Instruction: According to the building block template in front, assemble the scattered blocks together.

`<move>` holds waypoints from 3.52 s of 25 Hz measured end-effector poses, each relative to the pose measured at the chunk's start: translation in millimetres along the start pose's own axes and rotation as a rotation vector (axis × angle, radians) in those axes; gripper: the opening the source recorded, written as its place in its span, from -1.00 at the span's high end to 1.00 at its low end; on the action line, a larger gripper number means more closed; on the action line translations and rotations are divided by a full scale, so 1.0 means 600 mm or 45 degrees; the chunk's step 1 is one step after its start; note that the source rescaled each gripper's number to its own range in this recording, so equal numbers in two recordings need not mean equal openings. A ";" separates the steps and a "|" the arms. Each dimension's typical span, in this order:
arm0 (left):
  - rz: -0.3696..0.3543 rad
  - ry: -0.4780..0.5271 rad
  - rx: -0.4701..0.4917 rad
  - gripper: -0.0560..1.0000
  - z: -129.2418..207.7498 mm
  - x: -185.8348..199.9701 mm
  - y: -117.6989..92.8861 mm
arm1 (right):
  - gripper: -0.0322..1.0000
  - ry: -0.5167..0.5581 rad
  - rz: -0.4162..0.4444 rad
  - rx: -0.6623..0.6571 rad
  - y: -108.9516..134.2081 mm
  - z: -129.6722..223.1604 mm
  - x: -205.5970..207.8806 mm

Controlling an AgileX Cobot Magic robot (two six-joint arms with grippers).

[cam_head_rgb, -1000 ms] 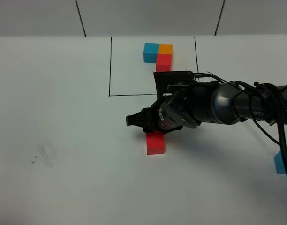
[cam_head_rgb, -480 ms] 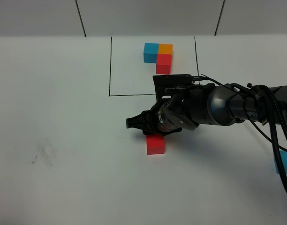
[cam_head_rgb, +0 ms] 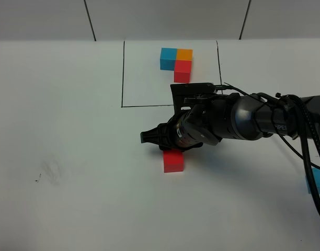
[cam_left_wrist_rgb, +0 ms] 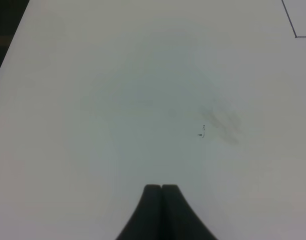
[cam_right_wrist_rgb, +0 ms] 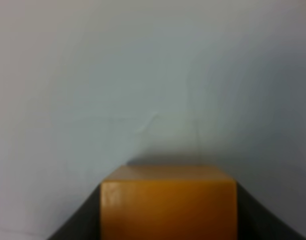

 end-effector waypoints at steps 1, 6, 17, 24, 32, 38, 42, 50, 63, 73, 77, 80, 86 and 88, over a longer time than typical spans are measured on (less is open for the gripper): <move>0.000 0.000 0.000 0.89 0.000 0.000 0.000 | 0.07 0.002 -0.002 -0.010 0.000 0.000 0.000; 0.000 0.000 0.000 0.89 0.000 0.000 0.000 | 0.07 -0.011 -0.037 -0.044 0.013 0.000 0.000; 0.000 0.000 0.000 0.89 0.000 0.000 0.000 | 0.07 -0.006 -0.043 -0.033 0.021 0.002 0.000; 0.000 0.000 0.000 0.89 0.000 0.000 0.000 | 0.07 0.020 -0.019 -0.025 0.016 0.006 0.001; 0.000 0.000 0.000 0.89 0.000 0.000 0.000 | 0.07 0.027 0.000 0.000 0.010 0.006 0.001; 0.000 0.000 0.000 0.89 0.000 0.000 0.000 | 0.07 0.032 0.017 0.017 0.002 0.005 0.001; 0.000 0.000 0.000 0.89 0.000 0.000 0.000 | 0.07 0.033 0.029 0.048 0.000 0.006 0.001; 0.000 0.000 0.000 0.89 0.000 0.000 0.000 | 0.07 0.036 0.049 0.117 -0.004 0.006 0.001; 0.001 -0.008 0.000 0.89 -0.002 0.000 0.000 | 0.03 0.068 0.037 0.168 -0.005 0.011 0.001; 0.001 -0.008 0.000 0.89 -0.002 0.000 0.000 | -0.93 0.079 0.037 0.280 -0.006 0.013 0.001; 0.001 -0.008 0.000 0.89 -0.002 0.000 0.000 | -1.00 0.082 0.039 0.299 -0.006 0.013 0.002; 0.001 -0.008 0.000 0.89 -0.002 0.000 0.000 | -0.99 0.087 0.051 0.309 -0.009 0.012 0.007; 0.001 -0.008 0.000 0.89 -0.002 0.000 0.000 | -0.91 0.035 0.084 0.358 -0.018 -0.012 0.047; 0.001 -0.008 0.000 0.89 -0.002 0.000 0.000 | -0.90 0.006 0.096 0.369 -0.021 -0.024 0.068</move>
Point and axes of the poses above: a point on each arm's last joint axis where the gripper is mounted, x pointing back along that axis away from the gripper, y along the wrist's bending axis when the last joint is at zero, z = x × y, the point moved 6 cm from there along -x, pointing out along that axis toward the gripper, and after that the axes turned 15 degrees about x, right-handed, at the moved point
